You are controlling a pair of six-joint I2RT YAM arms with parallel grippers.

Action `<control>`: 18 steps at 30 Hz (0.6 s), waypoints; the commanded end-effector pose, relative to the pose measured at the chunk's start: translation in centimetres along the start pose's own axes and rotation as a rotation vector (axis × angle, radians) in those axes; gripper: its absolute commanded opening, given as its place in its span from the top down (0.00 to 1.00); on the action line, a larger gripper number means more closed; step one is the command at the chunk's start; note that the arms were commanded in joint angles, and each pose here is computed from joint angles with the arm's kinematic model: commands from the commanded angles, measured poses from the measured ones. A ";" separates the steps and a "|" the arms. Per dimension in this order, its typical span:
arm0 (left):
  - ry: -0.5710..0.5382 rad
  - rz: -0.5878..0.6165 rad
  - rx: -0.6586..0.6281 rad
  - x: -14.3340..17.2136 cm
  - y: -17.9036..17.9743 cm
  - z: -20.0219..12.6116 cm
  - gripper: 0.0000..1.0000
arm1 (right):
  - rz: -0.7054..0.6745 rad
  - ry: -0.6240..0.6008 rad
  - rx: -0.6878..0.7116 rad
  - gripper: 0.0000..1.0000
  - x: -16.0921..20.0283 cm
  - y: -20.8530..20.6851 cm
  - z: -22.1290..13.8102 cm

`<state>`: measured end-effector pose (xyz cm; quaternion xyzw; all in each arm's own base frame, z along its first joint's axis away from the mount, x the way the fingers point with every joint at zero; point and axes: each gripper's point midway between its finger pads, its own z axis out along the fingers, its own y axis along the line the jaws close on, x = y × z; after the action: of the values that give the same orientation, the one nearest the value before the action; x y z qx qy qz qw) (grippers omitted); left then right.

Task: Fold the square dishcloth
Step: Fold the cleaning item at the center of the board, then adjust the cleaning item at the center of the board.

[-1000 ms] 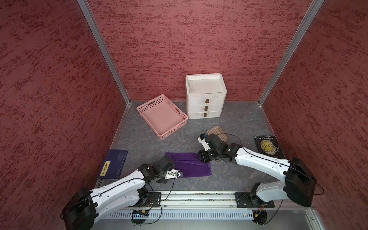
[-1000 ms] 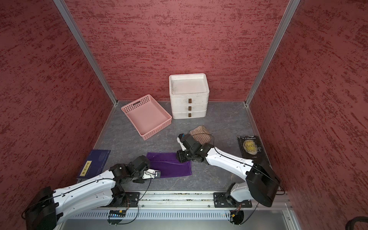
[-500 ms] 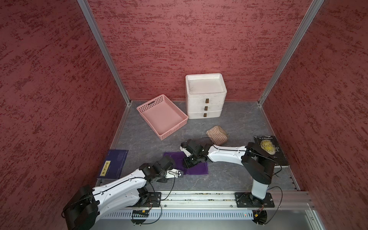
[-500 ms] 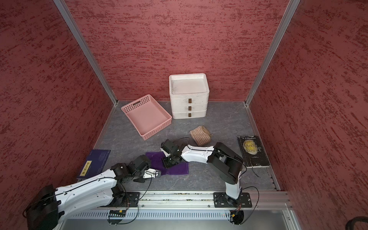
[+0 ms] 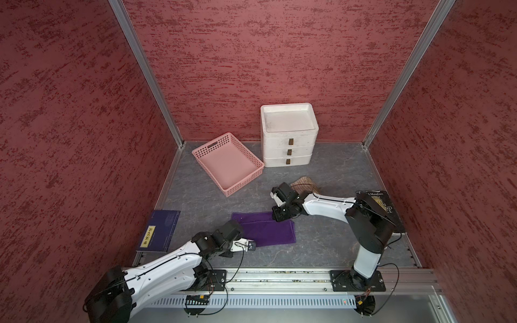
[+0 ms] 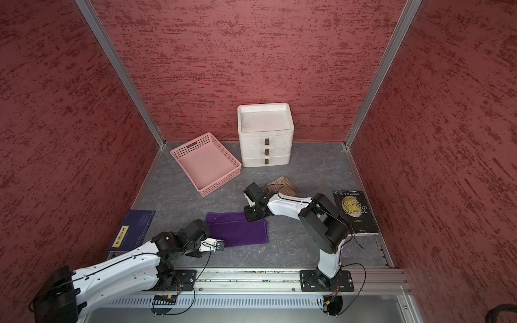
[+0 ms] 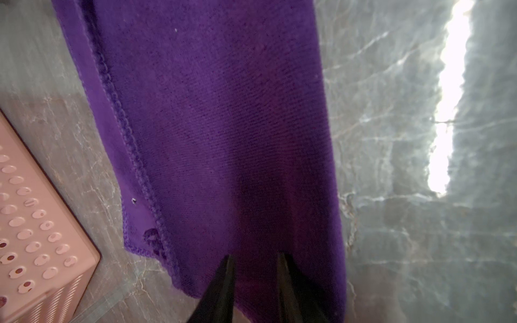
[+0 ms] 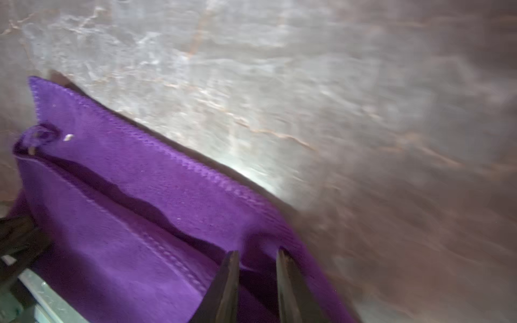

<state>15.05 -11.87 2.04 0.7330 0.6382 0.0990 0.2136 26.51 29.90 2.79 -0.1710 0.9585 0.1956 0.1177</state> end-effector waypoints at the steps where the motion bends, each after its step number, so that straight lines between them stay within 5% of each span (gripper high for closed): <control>1: 0.053 0.021 0.050 1.6 -1.6 0.2 0.71 | 0.003 -0.063 0.080 0.71 -0.9 -2.6 -2.9; 7: 0.042 0.008 0.021 1.2 -0.2 -0.4 0.71 | 0.012 -0.165 0.256 0.66 -2.0 -5.4 -7.1; 14: -0.013 -0.073 -0.037 -0.2 2.8 -2.0 0.69 | -0.067 -0.088 -0.120 0.74 0.6 3.1 -5.4; 18: -0.051 -0.178 -0.065 -1.0 5.1 -3.5 0.67 | -0.046 0.029 -0.124 0.88 2.2 2.6 -1.7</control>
<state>17.19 -11.79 5.51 0.6953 0.6710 0.1031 0.2362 24.37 29.81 6.53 -0.1972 0.9430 0.2274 0.1422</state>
